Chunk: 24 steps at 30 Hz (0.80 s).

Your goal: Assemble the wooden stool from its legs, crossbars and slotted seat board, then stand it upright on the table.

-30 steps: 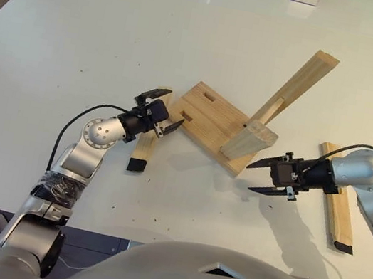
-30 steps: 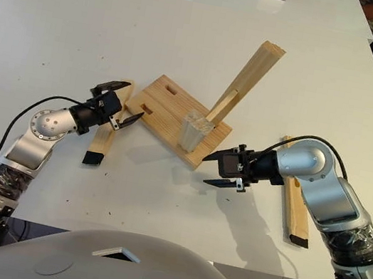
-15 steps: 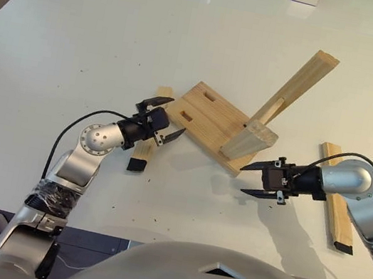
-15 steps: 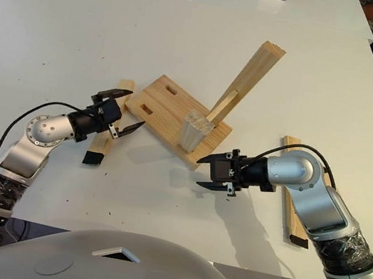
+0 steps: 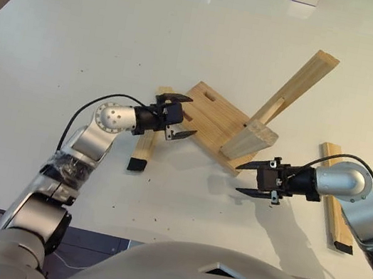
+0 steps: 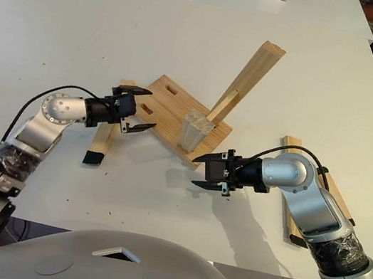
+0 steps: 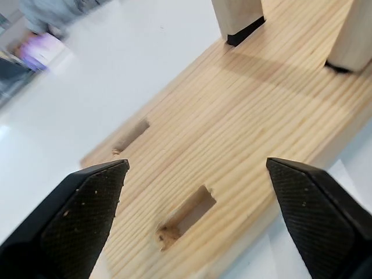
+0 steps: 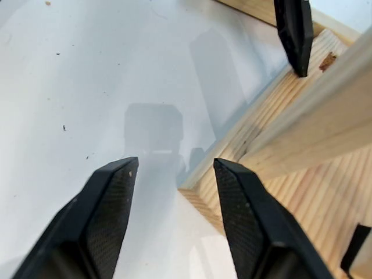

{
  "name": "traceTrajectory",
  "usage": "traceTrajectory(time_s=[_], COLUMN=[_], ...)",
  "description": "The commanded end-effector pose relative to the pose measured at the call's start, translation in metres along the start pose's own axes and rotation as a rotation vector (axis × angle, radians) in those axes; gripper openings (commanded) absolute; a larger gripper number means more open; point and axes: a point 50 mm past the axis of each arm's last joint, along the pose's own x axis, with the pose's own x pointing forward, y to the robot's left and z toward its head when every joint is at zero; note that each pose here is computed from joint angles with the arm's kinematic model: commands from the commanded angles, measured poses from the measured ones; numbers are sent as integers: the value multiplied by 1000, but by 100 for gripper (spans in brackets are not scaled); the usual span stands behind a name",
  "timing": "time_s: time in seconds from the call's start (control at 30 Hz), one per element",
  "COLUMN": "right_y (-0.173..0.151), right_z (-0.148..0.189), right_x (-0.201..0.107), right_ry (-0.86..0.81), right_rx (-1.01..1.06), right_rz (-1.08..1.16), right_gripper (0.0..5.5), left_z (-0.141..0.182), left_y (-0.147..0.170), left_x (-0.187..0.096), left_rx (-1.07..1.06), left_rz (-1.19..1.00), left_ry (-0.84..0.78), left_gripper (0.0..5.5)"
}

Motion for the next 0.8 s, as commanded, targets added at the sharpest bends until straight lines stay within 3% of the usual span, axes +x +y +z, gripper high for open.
traceTrajectory(time_s=[0.03,0.3,0.63,0.8], right_y=[-6,-7,-3,-20], right_z=[2,0,-20,-44], right_x=[-4,-12,-16,-20], right_ry=[14,32,144,301], right_rx=[-13,3,-9,-124], right_rz=[-2,-13,4,-75], right_gripper=[242,242,242,242], left_z=[-15,-27,0,0], left_y=[-9,-39,-62,-75], left_x=[-10,-40,-24,-23], left_rx=[-201,-412,-554,-573], left_rz=[-129,-333,-340,-355], left_ry=[44,165,82,100], left_gripper=[441,441,441,441])
